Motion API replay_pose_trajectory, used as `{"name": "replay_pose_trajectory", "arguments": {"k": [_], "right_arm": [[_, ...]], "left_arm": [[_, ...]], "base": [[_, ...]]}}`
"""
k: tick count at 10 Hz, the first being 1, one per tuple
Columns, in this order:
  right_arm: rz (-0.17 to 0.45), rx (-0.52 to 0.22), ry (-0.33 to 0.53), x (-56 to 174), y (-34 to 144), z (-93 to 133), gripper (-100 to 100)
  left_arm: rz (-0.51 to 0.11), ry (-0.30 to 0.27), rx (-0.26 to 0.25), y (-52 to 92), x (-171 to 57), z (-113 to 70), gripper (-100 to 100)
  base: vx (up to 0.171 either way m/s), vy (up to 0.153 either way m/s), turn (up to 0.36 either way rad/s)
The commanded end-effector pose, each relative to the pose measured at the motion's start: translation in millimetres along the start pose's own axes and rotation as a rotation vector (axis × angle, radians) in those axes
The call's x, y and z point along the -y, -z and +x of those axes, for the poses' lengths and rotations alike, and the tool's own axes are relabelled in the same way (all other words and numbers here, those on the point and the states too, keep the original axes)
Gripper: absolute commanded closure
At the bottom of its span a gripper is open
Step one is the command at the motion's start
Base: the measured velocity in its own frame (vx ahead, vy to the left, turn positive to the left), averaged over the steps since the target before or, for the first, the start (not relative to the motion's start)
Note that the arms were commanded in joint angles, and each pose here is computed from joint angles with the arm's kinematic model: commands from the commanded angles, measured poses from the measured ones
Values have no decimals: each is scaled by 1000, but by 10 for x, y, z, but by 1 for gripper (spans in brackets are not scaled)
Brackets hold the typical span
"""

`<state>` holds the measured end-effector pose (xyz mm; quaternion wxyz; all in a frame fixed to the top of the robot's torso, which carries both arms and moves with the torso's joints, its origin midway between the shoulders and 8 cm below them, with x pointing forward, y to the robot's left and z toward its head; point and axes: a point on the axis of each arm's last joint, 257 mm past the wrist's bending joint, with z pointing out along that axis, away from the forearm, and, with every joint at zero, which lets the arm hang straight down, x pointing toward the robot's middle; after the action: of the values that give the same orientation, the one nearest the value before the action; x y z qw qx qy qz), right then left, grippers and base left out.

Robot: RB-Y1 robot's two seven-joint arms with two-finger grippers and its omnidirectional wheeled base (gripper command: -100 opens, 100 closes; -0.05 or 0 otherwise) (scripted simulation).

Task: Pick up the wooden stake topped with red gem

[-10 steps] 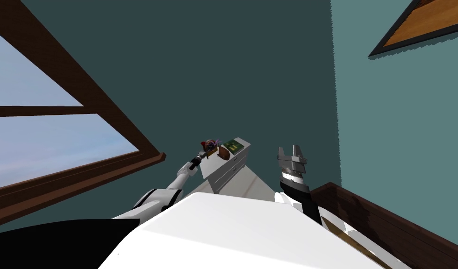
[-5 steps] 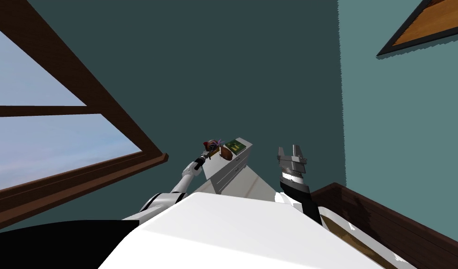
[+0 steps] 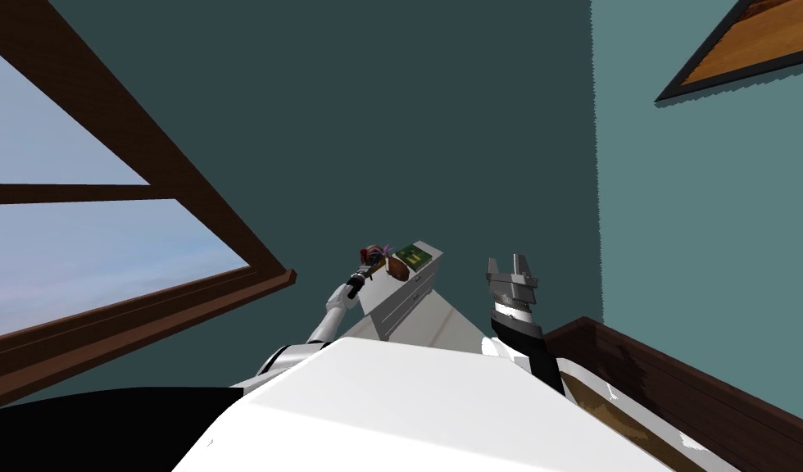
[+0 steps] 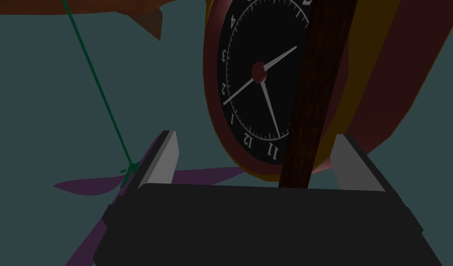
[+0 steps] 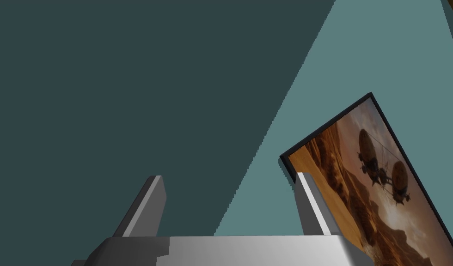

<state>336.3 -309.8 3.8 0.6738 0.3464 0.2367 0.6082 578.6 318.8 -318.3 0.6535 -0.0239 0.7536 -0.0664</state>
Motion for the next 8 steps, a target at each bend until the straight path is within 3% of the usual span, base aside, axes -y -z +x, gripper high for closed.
{"name": "replay_pose_trajectory", "arguments": {"k": [1, 2, 3, 5, 6, 8], "right_arm": [[0, 0, 0, 0, 0, 0, 0], [0, 0, 0, 0, 0, 0, 0], [0, 0, 0, 0, 0, 0, 0], [0, 0, 0, 0, 0, 0, 0], [0, 0, 0, 0, 0, 0, 0], [0, 0, 0, 0, 0, 0, 0]], "left_arm": [[-15, 19, 13, -16, 114, -46, -100], [-11, -11, 4, -16, 124, -24, -100], [-29, 18, 19, -17, 202, -74, -100], [-25, -19, 9, -18, 213, -48, -100], [-47, 0, 22, -12, 277, -100, -100], [-42, -13, 18, -10, 279, -86, -100]], "base": [[1, 113, 59], [3, 108, 11], [-5, 78, -25], [0, 51, -1], [-1, 48, -4], [-3, 34, -10]]}}
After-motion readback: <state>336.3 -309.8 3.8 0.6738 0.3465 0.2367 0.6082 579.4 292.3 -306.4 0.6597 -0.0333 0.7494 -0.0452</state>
